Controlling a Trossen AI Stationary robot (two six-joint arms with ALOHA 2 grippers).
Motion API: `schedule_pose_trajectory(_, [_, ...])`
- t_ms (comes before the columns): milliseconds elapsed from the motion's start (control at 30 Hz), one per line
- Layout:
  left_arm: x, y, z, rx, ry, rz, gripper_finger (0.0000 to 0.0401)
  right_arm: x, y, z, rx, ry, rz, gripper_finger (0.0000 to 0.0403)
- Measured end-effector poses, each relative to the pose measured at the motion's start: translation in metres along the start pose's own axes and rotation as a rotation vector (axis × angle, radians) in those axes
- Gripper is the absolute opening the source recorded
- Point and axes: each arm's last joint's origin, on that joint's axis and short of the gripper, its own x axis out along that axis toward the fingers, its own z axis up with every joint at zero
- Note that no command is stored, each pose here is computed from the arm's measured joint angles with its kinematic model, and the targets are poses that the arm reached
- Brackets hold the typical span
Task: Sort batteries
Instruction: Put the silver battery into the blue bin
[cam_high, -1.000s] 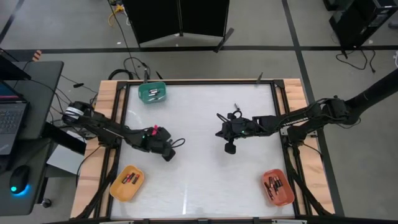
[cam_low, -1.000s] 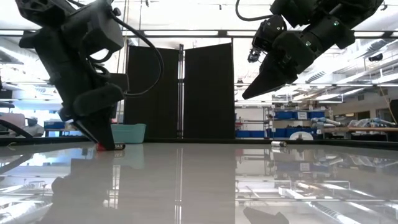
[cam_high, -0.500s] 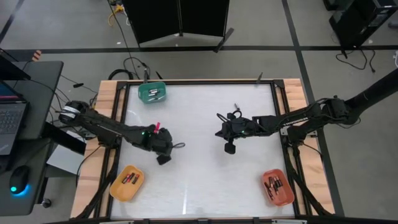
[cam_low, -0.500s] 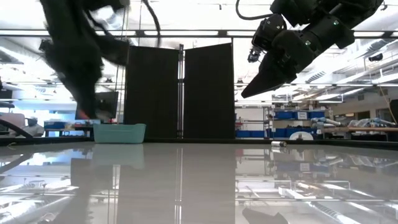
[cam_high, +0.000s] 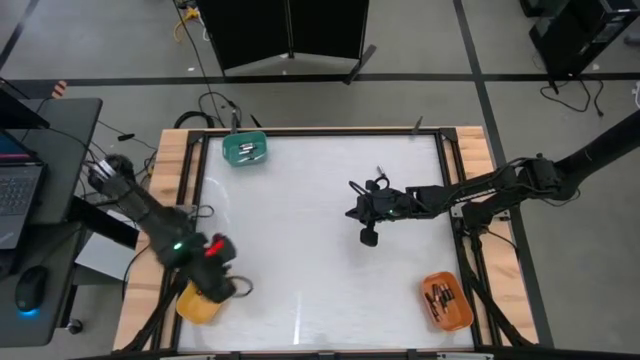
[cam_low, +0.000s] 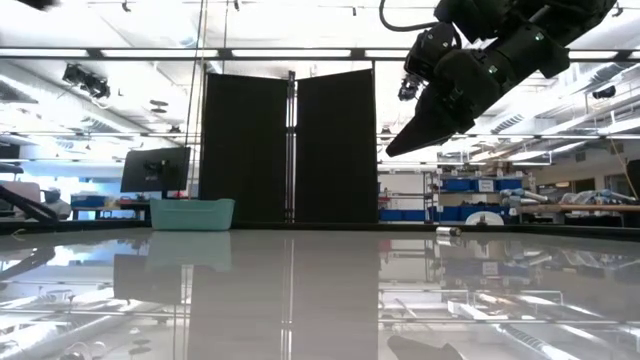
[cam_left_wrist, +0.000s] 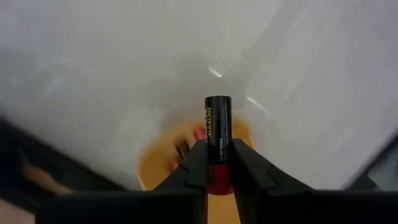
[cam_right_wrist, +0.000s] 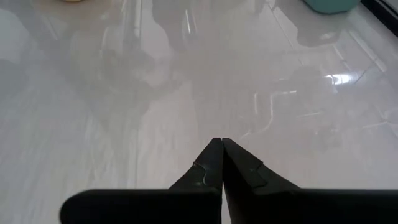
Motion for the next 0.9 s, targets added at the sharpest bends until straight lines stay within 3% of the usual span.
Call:
schedule_pose_trajectory(200, [-0.005,-0.004,-0.047,-0.152,0.020,-0.035,0.0046,0.000,0.000,0.000,-0.010,-0.002,-0.014,0.0012])
schedule_pose_trajectory(367, [0.013,0.003,-0.072,-0.288,0.020,-0.030,0.0046,0.000,-0.001,0.001,-0.024,-0.012,-0.024,0.0012])
schedule_pose_trajectory(567, [0.049,0.008,-0.077,-0.377,-0.039,-0.120,0.0046,0.000,-0.001,0.002,-0.029,-0.026,-0.023,0.0012])
schedule_pose_trajectory(900, [0.078,0.023,-0.074,-0.449,-0.056,-0.053,0.0046,0.000,-0.001,0.002,-0.026,-0.025,-0.023,0.0012])
